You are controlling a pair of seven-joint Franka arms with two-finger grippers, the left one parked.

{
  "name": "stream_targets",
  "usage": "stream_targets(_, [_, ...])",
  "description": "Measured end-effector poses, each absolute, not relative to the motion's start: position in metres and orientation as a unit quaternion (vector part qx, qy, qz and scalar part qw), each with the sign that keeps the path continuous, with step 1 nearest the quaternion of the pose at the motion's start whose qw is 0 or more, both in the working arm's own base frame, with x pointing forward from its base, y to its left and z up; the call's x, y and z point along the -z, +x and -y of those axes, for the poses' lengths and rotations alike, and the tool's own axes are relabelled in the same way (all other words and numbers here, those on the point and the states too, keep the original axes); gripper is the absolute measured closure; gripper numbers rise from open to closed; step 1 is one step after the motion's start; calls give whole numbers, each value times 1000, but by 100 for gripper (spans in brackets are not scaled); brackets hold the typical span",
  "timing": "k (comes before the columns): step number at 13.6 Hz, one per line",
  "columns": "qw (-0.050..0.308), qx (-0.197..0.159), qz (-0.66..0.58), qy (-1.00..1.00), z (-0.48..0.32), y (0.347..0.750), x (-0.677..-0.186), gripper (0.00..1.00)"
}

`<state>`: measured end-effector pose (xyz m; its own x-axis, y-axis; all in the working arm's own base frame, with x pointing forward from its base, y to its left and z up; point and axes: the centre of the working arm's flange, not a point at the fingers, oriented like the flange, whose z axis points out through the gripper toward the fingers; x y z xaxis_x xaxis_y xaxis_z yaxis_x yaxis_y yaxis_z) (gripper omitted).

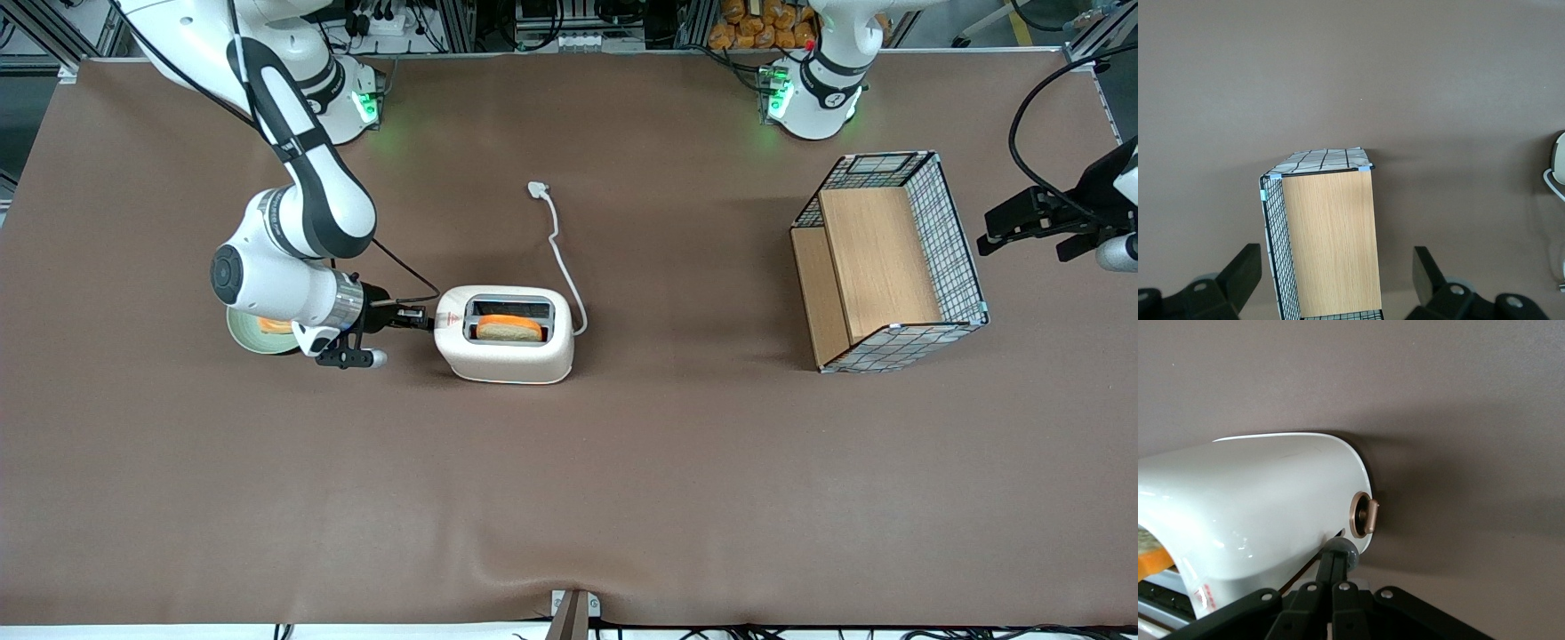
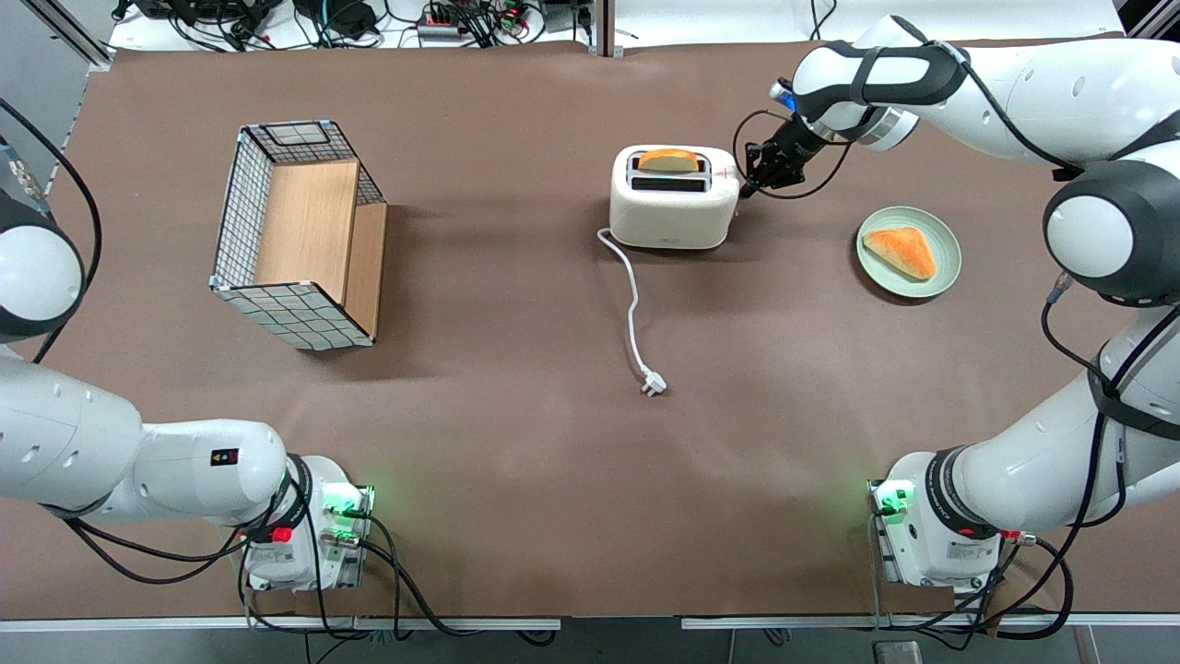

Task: Press toaster button with right arm
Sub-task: 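Press the grey lever down with the right gripper and hold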

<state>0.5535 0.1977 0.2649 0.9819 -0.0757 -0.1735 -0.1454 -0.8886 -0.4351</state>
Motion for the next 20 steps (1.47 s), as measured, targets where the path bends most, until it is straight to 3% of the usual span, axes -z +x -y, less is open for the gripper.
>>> stream_targets(5, [232,-77,-54,-968,-197,553,-256,99])
stream_targets(10, [268,-77,-53,-959,-186,554,-238,99])
stream_targets(20, [271,-76,-51,-958,-185,554,-238,99])
